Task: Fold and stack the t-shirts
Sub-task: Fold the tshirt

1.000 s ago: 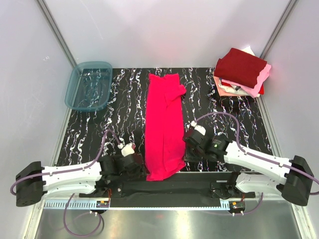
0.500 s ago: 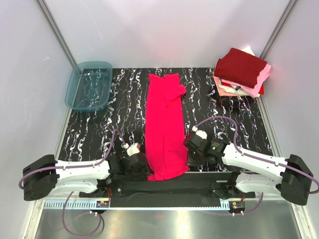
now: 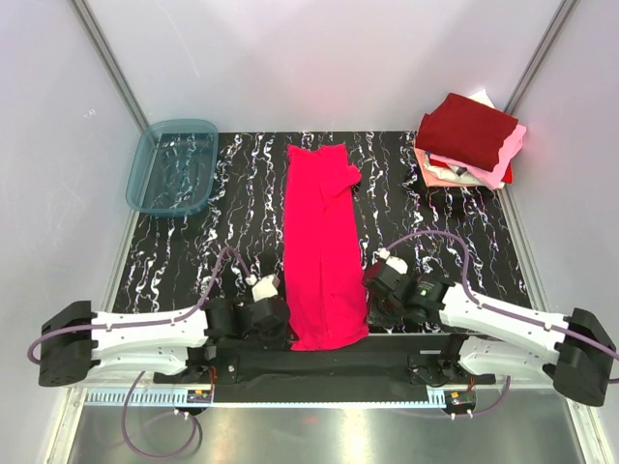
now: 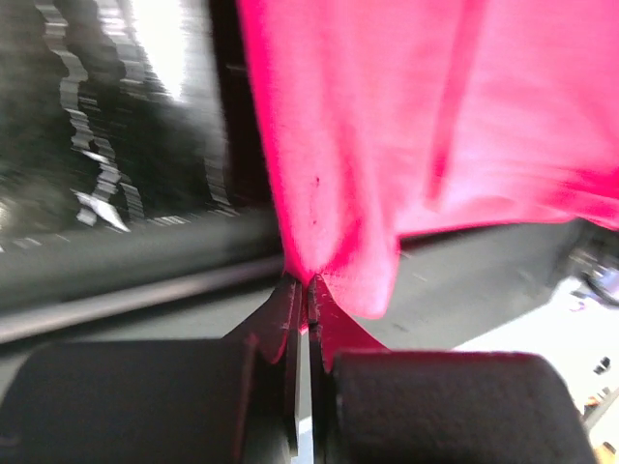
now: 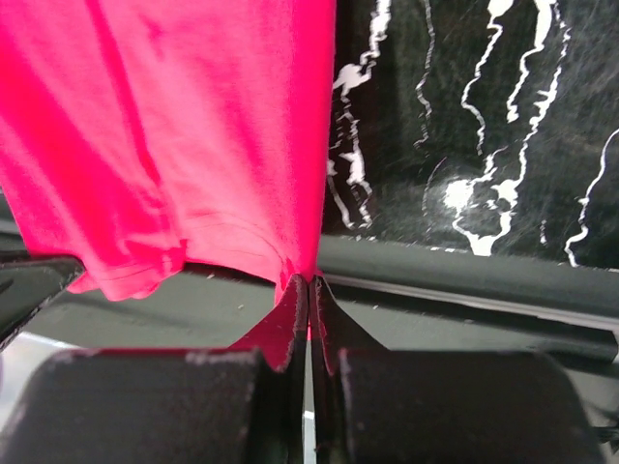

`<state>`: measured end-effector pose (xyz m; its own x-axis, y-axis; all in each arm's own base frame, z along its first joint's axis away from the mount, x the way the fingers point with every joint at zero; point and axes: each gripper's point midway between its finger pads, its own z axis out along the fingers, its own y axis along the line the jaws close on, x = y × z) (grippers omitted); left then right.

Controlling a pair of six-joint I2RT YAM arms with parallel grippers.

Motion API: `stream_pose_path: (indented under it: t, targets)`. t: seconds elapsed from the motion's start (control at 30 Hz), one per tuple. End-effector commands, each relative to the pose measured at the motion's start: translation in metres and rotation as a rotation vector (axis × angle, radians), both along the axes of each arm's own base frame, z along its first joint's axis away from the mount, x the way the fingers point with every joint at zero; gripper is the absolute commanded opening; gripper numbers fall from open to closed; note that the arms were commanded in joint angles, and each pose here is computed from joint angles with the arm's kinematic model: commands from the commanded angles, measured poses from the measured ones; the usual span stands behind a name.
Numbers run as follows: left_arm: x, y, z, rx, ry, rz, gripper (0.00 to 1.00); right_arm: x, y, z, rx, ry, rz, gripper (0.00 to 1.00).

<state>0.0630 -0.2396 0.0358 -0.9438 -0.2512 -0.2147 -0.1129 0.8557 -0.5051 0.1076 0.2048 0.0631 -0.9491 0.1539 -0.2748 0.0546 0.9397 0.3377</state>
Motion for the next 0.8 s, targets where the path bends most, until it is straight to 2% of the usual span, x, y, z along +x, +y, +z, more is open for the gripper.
stream_pose_path:
  t: [0.0,0.2,0.5,0.63,0.77]
  targets:
    - [0.005,-0.002,0.029,-0.024,-0.037,0.014,0.00,-0.001,0.000,0.013,0.038,-0.010,-0.021,0.00]
    - [0.034,-0.006,0.055,-0.020,-0.082,0.011,0.00,0.023,0.009,0.028,-0.034,-0.087,0.024,0.00]
    - [0.105,-0.003,0.099,0.024,-0.162,0.009,0.00,0.114,0.008,0.079,-0.029,-0.199,0.004,0.00]
    - [0.139,0.001,0.101,0.101,-0.173,0.001,0.00,0.151,0.005,0.083,-0.073,-0.201,0.017,0.00]
    - [0.177,0.001,0.107,0.116,-0.170,0.006,0.00,0.183,0.003,0.088,-0.078,-0.202,0.014,0.00]
